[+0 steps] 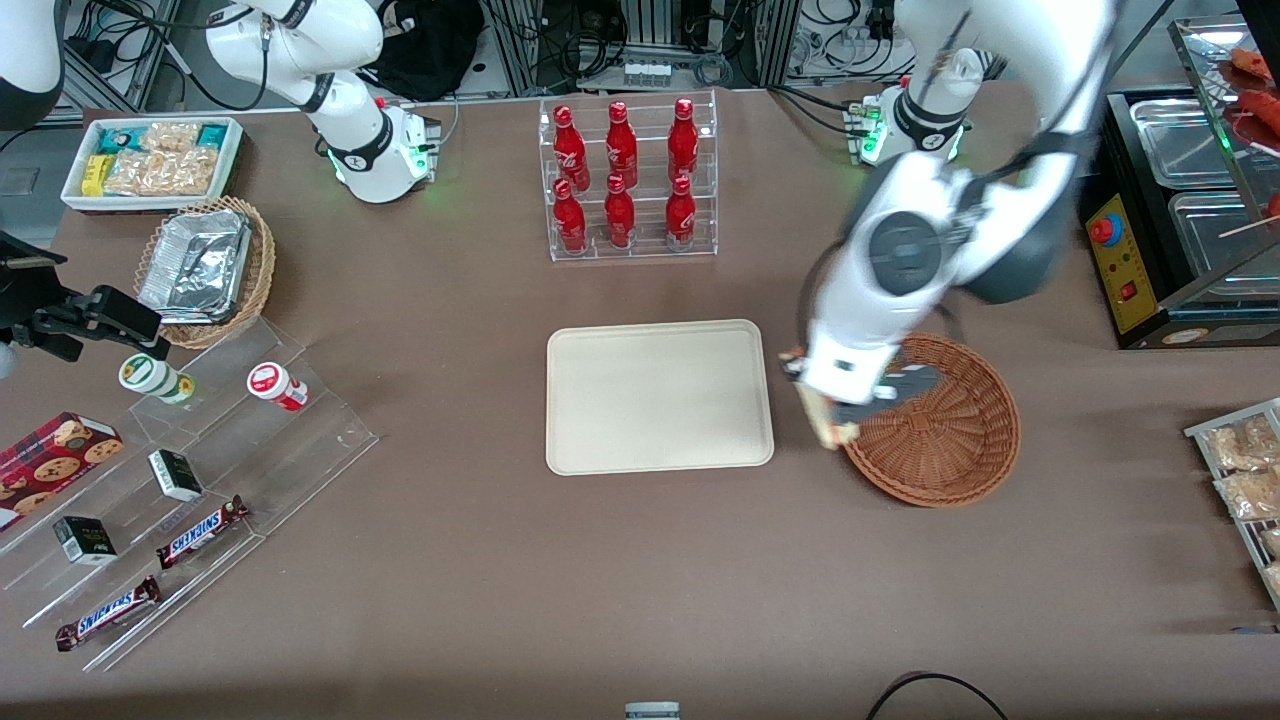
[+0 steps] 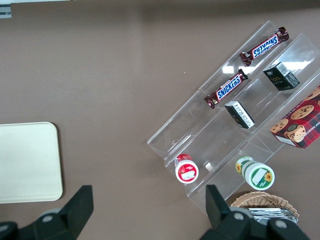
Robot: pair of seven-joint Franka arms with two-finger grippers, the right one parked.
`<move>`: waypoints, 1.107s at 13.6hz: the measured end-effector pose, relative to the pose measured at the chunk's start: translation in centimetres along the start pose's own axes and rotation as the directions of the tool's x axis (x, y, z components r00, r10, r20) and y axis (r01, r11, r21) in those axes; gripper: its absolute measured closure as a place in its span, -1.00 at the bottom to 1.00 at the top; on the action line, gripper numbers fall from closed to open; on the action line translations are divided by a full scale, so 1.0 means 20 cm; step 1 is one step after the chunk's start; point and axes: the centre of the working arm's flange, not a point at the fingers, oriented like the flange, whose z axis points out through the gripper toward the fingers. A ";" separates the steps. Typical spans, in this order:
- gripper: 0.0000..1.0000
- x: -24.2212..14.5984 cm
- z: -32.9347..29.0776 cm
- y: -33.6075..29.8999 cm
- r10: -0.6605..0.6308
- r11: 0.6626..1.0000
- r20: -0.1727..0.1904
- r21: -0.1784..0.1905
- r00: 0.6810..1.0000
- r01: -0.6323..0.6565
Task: Place sandwich from basket to tray
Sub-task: 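Lift the sandwich and carry it over the cream tray, then lower the sandwich onto the tray and open the left gripper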
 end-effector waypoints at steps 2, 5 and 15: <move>0.69 -0.08 0.14 0.20 0.050 0.999 0.024 0.013 0.998 -0.050; 0.69 -0.14 0.32 0.40 0.100 0.995 0.054 0.025 0.994 -0.101; 0.70 -0.53 0.70 0.76 0.225 0.974 0.049 0.012 0.973 -0.226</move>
